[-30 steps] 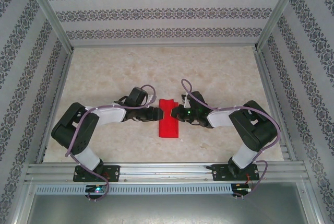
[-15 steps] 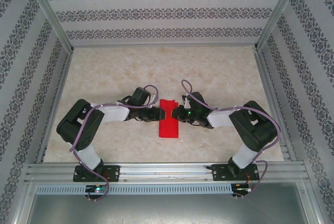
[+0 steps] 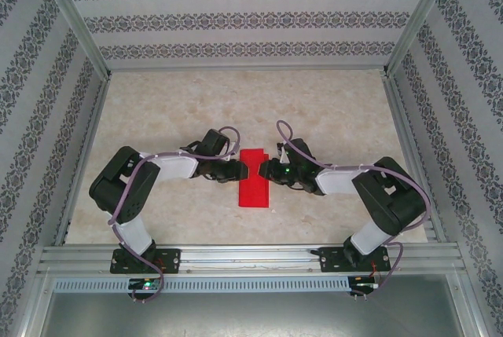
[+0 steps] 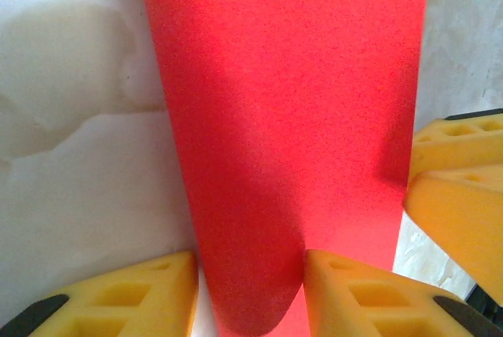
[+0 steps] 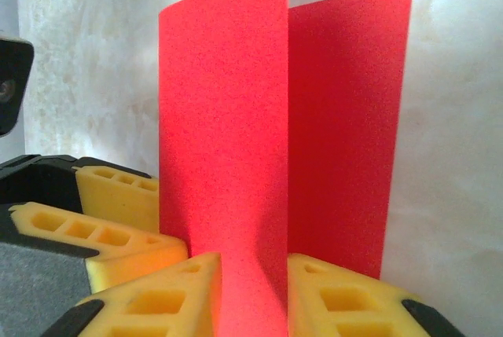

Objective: Fold a paper plane with a square sheet of paper (fold left side to right side)
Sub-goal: First fold in half a square sheet of paper at the center of the table.

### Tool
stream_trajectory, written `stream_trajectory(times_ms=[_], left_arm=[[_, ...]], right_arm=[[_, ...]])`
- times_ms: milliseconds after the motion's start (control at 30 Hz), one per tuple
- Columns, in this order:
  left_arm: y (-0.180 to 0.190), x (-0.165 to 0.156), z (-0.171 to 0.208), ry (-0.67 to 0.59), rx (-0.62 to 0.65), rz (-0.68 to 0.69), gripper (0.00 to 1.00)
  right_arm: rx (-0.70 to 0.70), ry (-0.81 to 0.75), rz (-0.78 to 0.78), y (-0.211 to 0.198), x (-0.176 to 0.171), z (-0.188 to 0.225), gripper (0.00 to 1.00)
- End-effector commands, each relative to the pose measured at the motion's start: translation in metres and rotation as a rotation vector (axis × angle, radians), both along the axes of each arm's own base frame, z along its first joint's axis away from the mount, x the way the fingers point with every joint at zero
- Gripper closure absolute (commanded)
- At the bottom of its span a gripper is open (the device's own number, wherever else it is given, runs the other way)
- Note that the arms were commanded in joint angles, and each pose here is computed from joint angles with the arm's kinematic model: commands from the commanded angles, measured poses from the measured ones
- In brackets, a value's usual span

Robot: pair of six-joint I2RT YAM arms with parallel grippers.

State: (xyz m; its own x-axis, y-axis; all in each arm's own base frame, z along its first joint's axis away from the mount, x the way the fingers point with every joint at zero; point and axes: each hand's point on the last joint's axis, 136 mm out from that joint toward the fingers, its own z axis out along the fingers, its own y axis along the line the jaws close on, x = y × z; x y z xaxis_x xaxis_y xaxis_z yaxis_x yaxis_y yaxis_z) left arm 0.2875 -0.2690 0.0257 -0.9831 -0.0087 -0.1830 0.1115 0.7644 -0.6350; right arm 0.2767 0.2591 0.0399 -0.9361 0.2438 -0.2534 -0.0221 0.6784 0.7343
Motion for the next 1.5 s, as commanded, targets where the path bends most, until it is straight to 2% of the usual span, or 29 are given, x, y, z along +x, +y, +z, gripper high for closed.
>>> stream_trajectory(times_ms=[0,133,533,833,1467], left_arm=[[-0.01,-0.01,-0.029,0.009,0.063,-0.069,0.6],[-0.011,-0.014,-0.035,0.028,0.096,-0.084,0.59],[-0.016,-0.025,-0.052,0.069,0.208,-0.17,0.57],[-0.022,-0.031,-0.059,0.101,0.236,-0.209,0.53],[-0.025,-0.034,-0.076,0.177,0.269,-0.179,0.49]], right_arm=[[-0.064,-0.034,-0.024,-0.013,-0.003,0.003,0.68],[-0.129,-0.067,-0.076,-0.036,-0.004,0.008,0.59],[-0.134,-0.134,-0.206,-0.087,-0.011,0.032,0.56],[-0.134,-0.123,-0.219,-0.095,-0.018,0.029,0.56],[-0.126,-0.111,-0.222,-0.095,-0.02,0.028,0.56]])
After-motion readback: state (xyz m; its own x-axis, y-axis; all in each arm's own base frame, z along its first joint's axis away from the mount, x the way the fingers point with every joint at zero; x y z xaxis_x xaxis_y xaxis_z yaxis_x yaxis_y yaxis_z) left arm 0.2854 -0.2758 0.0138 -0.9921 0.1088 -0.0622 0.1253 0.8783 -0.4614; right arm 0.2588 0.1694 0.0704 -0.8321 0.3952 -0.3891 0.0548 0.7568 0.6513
